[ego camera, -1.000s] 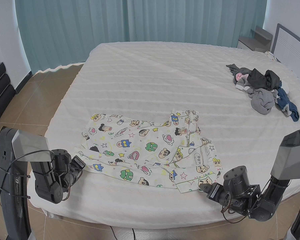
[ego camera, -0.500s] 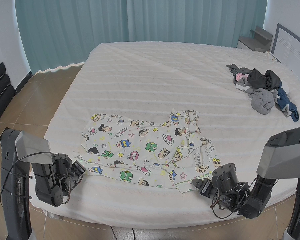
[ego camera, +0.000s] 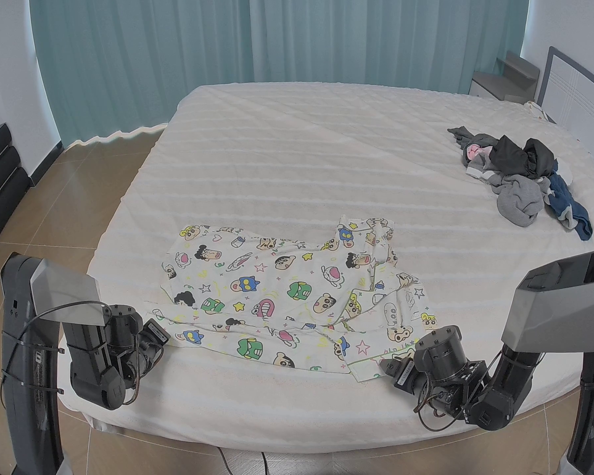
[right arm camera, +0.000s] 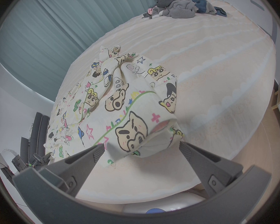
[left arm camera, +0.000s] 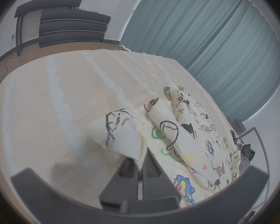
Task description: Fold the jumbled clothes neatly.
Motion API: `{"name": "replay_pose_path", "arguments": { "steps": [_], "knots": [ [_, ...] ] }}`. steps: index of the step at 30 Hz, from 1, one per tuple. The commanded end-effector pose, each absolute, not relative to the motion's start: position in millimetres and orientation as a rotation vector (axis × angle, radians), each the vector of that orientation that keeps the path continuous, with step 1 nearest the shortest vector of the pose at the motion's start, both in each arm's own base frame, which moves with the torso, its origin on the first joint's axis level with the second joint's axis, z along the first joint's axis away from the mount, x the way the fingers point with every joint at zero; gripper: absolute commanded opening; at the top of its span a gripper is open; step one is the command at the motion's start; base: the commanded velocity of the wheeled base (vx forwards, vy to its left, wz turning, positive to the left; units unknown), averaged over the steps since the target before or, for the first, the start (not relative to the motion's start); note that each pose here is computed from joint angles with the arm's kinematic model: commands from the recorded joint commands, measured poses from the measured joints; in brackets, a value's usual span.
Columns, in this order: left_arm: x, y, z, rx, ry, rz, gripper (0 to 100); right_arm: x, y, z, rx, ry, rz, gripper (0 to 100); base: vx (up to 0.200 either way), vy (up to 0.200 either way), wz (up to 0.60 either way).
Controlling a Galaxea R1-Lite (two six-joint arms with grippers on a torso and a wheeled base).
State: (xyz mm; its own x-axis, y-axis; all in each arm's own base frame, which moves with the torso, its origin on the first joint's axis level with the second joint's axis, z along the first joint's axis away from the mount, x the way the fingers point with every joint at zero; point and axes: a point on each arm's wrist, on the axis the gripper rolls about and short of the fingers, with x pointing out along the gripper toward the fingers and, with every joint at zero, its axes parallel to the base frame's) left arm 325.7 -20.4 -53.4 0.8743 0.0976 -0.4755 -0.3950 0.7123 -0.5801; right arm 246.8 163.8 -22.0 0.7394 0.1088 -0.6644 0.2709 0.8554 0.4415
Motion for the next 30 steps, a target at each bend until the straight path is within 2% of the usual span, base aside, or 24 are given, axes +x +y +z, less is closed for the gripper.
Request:
{"name": "replay_pose_path", "arguments": {
  "steps": [1,17,18,30],
  "knots": [
    [325,-20,-54,-0.733,0.436,0.284,0,251,164,-23,0.556,0.736,-0.1,100,0.0,0.0,0.0],
    [317,-20,-57,-0.724,0.466,0.294,0,269,159,-23,0.579,0.712,-0.135,100,0.0,0.0,0.0],
    [316,-20,-57,-0.724,0.467,0.292,0,269,160,-23,0.579,0.712,-0.132,0,0.0,0.0,0.0],
    [303,-20,-62,-0.644,0.489,0.272,0,270,162,-22,0.58,0.697,-0.132,0,0.0,0.0,0.0]
  ]
}}
